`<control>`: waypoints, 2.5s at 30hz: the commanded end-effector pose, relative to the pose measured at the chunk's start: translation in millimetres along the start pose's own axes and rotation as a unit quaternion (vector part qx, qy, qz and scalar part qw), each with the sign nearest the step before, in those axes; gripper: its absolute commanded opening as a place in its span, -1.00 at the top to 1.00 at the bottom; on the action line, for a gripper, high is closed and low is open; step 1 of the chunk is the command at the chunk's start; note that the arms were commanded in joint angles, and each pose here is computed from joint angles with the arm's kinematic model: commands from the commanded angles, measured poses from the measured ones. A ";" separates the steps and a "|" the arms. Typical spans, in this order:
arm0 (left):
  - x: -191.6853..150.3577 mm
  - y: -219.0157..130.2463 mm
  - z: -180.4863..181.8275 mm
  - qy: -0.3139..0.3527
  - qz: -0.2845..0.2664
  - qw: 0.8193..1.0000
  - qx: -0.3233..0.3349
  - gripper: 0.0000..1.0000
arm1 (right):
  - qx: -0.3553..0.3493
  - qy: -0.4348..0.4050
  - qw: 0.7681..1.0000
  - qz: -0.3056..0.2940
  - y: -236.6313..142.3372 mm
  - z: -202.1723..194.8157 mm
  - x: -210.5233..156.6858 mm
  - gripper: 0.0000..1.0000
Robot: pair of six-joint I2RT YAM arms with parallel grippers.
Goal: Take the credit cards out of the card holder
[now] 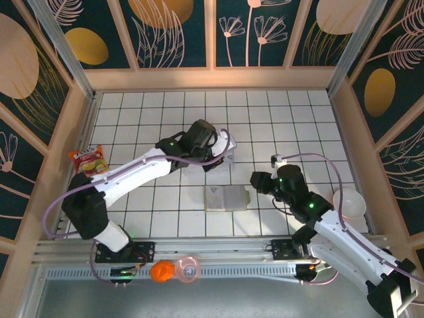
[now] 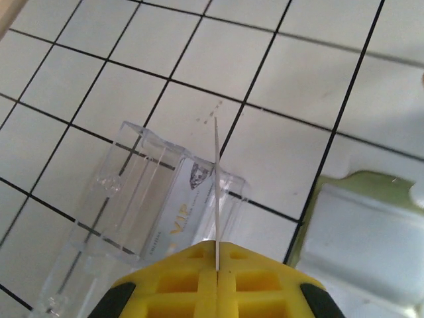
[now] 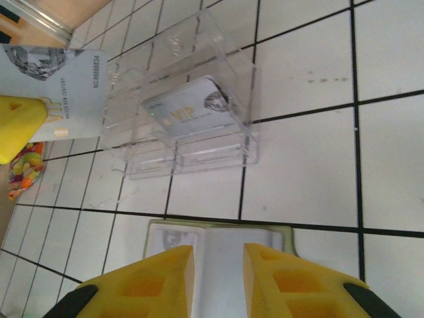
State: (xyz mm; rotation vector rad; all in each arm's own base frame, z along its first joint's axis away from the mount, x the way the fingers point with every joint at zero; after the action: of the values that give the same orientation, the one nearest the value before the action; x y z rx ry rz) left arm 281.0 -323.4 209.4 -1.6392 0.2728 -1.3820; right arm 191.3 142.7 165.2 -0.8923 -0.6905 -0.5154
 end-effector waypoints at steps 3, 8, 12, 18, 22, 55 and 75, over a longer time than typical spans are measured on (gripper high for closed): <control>-19.1 24.4 1.9 0.113 0.115 0.987 -0.017 1.00 | -0.001 0.002 1.000 0.007 0.3 -8.3 -3.7 0.48; -16.2 39.8 15.7 0.138 0.132 0.982 -0.011 1.00 | -0.003 0.008 1.000 0.008 0.9 -13.9 -0.7 0.48; -16.3 48.4 18.6 0.148 0.138 0.979 -0.011 1.00 | -0.005 0.015 1.000 0.013 3.5 -19.3 -1.1 0.48; -29.5 59.6 22.8 0.152 0.154 0.976 -0.003 1.00 | 0.001 0.027 1.000 0.016 7.6 -23.6 -0.2 0.48; -29.8 65.8 26.1 0.152 0.154 0.976 0.006 1.00 | 0.005 0.032 0.999 0.017 8.9 -24.2 0.8 0.48; -15.1 81.8 40.0 0.115 0.136 0.981 0.081 0.55 | 0.019 0.038 0.999 0.020 8.7 -23.8 -0.3 0.46; 44.6 -106.5 43.1 -0.272 -0.339 0.893 0.113 -0.46 | 0.036 -0.114 0.985 0.122 50.7 50.5 -52.9 0.02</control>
State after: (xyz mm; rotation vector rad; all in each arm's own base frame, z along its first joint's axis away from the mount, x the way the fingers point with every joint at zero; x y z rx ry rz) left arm 297.3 -284.0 324.7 -1.7129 -0.5826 -1.4363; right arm 161.9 200.0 105.6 -0.9337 -0.6868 -0.1235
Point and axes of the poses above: each hand's point on the last joint's axis, 136 mm out from that joint toward the fingers, its own y axis out along the fingers, its own z axis along the line the jaws close on, x = y × z, the point moved 4 cm from there along -y, back along the fingers, and after that the axes turned 12 degrees about -y, right-handed, at the moved point
